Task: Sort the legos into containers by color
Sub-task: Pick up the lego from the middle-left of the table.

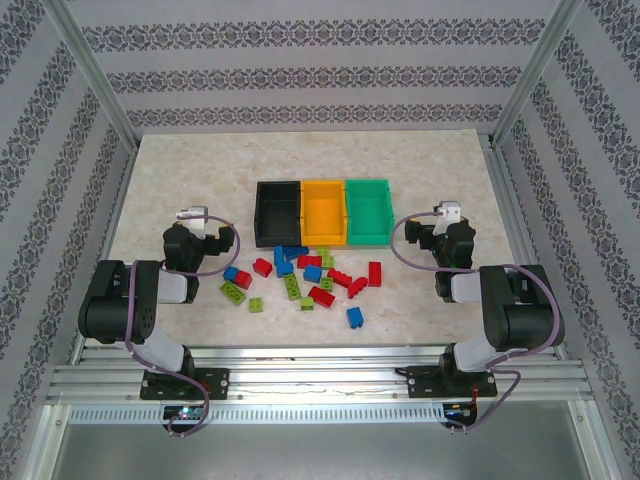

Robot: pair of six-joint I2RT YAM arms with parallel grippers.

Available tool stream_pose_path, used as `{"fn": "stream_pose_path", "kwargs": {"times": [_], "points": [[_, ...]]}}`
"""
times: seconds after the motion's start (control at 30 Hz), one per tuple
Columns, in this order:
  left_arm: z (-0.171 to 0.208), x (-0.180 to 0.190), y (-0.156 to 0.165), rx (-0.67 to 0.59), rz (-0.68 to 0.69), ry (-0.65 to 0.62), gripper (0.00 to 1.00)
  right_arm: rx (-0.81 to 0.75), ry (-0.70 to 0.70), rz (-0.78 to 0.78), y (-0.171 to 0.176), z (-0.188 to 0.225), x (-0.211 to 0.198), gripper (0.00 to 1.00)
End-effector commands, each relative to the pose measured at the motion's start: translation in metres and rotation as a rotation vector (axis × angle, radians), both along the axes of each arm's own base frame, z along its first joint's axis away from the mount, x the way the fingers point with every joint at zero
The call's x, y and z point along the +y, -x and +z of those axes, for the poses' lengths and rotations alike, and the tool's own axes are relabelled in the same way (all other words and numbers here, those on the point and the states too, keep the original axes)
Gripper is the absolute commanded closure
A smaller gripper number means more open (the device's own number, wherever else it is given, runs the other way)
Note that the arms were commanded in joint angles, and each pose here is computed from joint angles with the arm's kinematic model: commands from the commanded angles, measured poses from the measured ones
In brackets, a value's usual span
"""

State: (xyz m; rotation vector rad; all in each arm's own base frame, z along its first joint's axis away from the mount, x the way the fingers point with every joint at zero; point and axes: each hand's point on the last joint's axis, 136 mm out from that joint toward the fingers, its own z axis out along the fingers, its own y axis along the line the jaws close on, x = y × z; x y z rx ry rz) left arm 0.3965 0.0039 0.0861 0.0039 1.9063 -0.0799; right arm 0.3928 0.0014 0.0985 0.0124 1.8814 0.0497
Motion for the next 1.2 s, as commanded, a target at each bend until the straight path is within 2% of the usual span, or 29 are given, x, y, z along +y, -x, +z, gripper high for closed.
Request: {"fn": "stream_pose_path", "kwargs": {"times": [0.0, 0.33, 0.57, 0.67, 0.77, 0.9, 1.03, 1.17], "points": [[0.002, -0.004, -0.003, -0.001, -0.024, -0.011, 0.01, -0.030, -0.002, 0.016, -0.006, 0.009, 0.006, 0.02], [0.005, 0.005, 0.002, -0.034, 0.034, -0.008, 0.01, -0.061, 0.051, -0.001, 0.005, 0.012, 0.010, 0.02], [0.039, 0.008, 0.011, -0.055, 0.057, -0.013, 0.01, -0.115, 0.056, -0.023, 0.020, 0.056, 0.009, 0.02], [0.057, 0.018, 0.018, -0.060, 0.129, 0.022, 0.01, -0.175, -0.066, -0.137, 0.038, 0.078, -0.006, 0.02], [0.070, 0.028, 0.028, -0.039, 0.226, 0.135, 0.01, -0.187, -0.221, -0.166, 0.056, 0.083, -0.009, 0.02], [0.084, 0.005, 0.038, -0.021, 0.139, 0.300, 0.01, -0.082, -0.345, -0.064, 0.057, 0.088, 0.012, 0.02], [0.076, -0.027, 0.048, 0.169, 0.033, 0.470, 0.01, -0.005, -0.491, 0.082, 0.043, 0.097, 0.047, 0.02], [0.053, -0.050, 0.075, 0.469, 0.020, 0.591, 0.00, 0.123, -0.548, 0.169, 0.032, 0.076, 0.089, 0.02]]}}
